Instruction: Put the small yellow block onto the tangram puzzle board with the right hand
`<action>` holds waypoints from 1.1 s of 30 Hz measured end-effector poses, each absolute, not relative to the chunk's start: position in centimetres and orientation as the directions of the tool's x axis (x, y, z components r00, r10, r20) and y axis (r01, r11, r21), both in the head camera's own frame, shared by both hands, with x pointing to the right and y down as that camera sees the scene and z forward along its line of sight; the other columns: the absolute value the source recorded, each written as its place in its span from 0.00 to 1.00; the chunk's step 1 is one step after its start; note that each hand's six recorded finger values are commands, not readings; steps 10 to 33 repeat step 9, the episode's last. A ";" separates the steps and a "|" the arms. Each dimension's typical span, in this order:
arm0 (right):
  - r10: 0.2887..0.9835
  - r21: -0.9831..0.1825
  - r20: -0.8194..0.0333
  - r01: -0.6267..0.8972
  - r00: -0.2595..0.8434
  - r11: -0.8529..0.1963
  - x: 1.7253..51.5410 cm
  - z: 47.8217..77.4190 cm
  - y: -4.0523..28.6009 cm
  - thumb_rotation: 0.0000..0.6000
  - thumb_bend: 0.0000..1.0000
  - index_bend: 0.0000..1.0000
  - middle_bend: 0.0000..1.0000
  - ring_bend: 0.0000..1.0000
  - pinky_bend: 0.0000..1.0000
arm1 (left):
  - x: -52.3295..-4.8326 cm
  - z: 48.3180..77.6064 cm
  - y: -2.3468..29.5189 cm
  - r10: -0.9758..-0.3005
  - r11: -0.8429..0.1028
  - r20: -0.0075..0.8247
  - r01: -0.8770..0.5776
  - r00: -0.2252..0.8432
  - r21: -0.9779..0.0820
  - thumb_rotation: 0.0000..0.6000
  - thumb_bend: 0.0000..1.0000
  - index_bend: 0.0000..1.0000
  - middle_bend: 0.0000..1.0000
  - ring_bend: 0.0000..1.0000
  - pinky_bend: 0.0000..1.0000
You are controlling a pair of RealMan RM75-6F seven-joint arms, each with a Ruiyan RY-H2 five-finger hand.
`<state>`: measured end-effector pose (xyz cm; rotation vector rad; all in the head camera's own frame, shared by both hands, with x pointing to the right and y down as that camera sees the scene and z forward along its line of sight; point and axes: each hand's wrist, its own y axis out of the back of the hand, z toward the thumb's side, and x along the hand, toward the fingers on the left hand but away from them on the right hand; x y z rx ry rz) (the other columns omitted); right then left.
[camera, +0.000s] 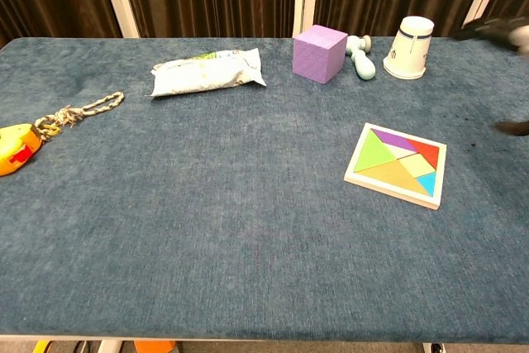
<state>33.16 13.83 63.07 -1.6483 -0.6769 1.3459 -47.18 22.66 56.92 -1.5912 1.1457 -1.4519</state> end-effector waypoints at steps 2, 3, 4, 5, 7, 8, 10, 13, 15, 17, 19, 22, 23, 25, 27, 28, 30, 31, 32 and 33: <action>0.863 -0.892 -0.451 -0.076 0.227 -0.446 35.8 61.5 15.5 1.00 0.17 0.00 0.00 0.00 0.00 | -47.1 56.7 22.5 -0.928 -0.366 0.372 -0.153 -0.015 -0.918 1.00 0.00 0.07 0.02 0.00 0.04; 0.874 -0.897 -0.441 -0.061 0.205 -0.438 37.1 60.9 16.4 1.00 0.17 0.00 0.00 0.00 0.00 | -47.1 56.6 22.5 -0.930 -0.361 0.367 -0.152 -0.017 -0.920 1.00 0.00 0.07 0.02 0.00 0.04; 0.884 -0.901 -0.432 -0.049 0.180 -0.430 38.4 60.2 17.3 1.00 0.17 0.00 0.00 0.00 0.00 | -47.1 56.5 22.4 -0.933 -0.353 0.360 -0.151 -0.019 -0.923 1.00 0.00 0.07 0.02 0.00 0.04; 0.895 -0.906 -0.422 -0.041 0.142 -0.420 40.1 59.4 18.5 1.00 0.18 0.00 0.00 0.00 0.00 | -47.2 56.5 22.4 -0.934 -0.350 0.357 -0.149 -0.022 -0.925 1.00 0.00 0.07 0.02 0.00 0.04; 0.909 -0.913 -0.409 -0.042 0.086 -0.407 42.4 58.2 20.3 1.00 0.18 0.00 0.00 0.00 0.00 | -47.2 56.4 22.3 -0.935 -0.347 0.354 -0.145 -0.026 -0.927 1.00 0.00 0.07 0.02 0.00 0.04; 0.915 -0.917 -0.400 -0.043 0.058 -0.398 43.5 57.5 21.2 1.00 0.18 0.00 0.00 0.00 0.00 | -47.3 56.4 22.3 -0.935 -0.347 0.354 -0.143 -0.027 -0.927 1.00 0.00 0.07 0.02 0.00 0.04; 0.918 -0.919 -0.394 -0.043 0.040 -0.392 44.3 57.0 21.9 1.00 0.18 0.00 0.00 0.00 0.00 | -47.3 56.4 22.3 -0.934 -0.348 0.355 -0.141 -0.027 -0.927 1.00 0.00 0.07 0.02 0.00 0.04; 0.918 -0.919 -0.394 -0.043 0.040 -0.392 44.3 57.0 21.9 1.00 0.18 0.00 0.00 0.00 0.00 | -47.3 56.4 22.3 -0.934 -0.348 0.355 -0.141 -0.027 -0.927 1.00 0.00 0.07 0.02 0.00 0.04; 0.918 -0.919 -0.394 -0.043 0.040 -0.392 44.3 57.0 21.9 1.00 0.18 0.00 0.00 0.00 0.00 | -47.3 56.4 22.3 -0.934 -0.348 0.355 -0.141 -0.027 -0.927 1.00 0.00 0.07 0.02 0.00 0.04; 0.918 -0.919 -0.394 -0.043 0.040 -0.392 44.3 57.0 21.9 1.00 0.18 0.00 0.00 0.00 0.00 | -47.3 56.4 22.3 -0.934 -0.348 0.355 -0.141 -0.027 -0.927 1.00 0.00 0.07 0.02 0.00 0.04; 0.918 -0.919 -0.394 -0.043 0.040 -0.392 44.3 57.0 21.9 1.00 0.18 0.00 0.00 0.00 0.00 | -47.3 56.4 22.3 -0.934 -0.348 0.355 -0.141 -0.027 -0.927 1.00 0.00 0.07 0.02 0.00 0.04; 0.918 -0.919 -0.394 -0.043 0.040 -0.392 44.3 57.0 21.9 1.00 0.18 0.00 0.00 0.00 0.00 | -47.3 56.4 22.3 -0.934 -0.348 0.355 -0.141 -0.027 -0.927 1.00 0.00 0.07 0.02 0.00 0.04; 0.918 -0.919 -0.394 -0.043 0.040 -0.392 44.3 57.0 21.9 1.00 0.18 0.00 0.00 0.00 0.00 | -47.3 56.4 22.3 -0.934 -0.348 0.355 -0.141 -0.027 -0.927 1.00 0.00 0.07 0.02 0.00 0.04; 0.918 -0.919 -0.394 -0.043 0.040 -0.392 44.3 57.0 21.9 1.00 0.18 0.00 0.00 0.00 0.00 | -47.3 56.4 22.3 -0.934 -0.348 0.355 -0.141 -0.027 -0.927 1.00 0.00 0.07 0.02 0.00 0.04; 0.918 -0.919 -0.394 -0.043 0.040 -0.392 44.3 57.0 21.9 1.00 0.18 0.00 0.00 0.00 0.00 | -47.3 56.4 22.3 -0.934 -0.348 0.355 -0.141 -0.027 -0.927 1.00 0.00 0.07 0.02 0.00 0.04; 0.918 -0.919 -0.394 -0.043 0.040 -0.392 44.3 57.0 21.9 1.00 0.18 0.00 0.00 0.00 0.00 | -47.3 56.4 22.3 -0.934 -0.348 0.355 -0.141 -0.027 -0.927 1.00 0.00 0.07 0.02 0.00 0.04; 0.918 -0.919 -0.394 -0.043 0.040 -0.392 44.3 57.0 21.9 1.00 0.18 0.00 0.00 0.00 0.00 | -47.3 56.4 22.3 -0.934 -0.348 0.355 -0.141 -0.027 -0.927 1.00 0.00 0.07 0.02 0.00 0.04; 0.918 -0.919 -0.394 -0.043 0.040 -0.392 44.3 57.0 21.9 1.00 0.18 0.00 0.00 0.00 0.00 | -47.3 56.4 22.3 -0.934 -0.348 0.355 -0.141 -0.027 -0.927 1.00 0.00 0.07 0.02 0.00 0.04; 0.918 -0.919 -0.394 -0.043 0.040 -0.392 44.3 57.0 21.9 1.00 0.18 0.00 0.00 0.00 0.00 | -47.3 56.4 22.3 -0.934 -0.348 0.355 -0.141 -0.027 -0.927 1.00 0.00 0.07 0.02 0.00 0.04; 0.918 -0.919 -0.394 -0.043 0.040 -0.392 44.3 57.0 21.9 1.00 0.18 0.00 0.00 0.00 0.00 | -47.3 56.4 22.3 -0.934 -0.348 0.355 -0.141 -0.027 -0.927 1.00 0.00 0.07 0.02 0.00 0.04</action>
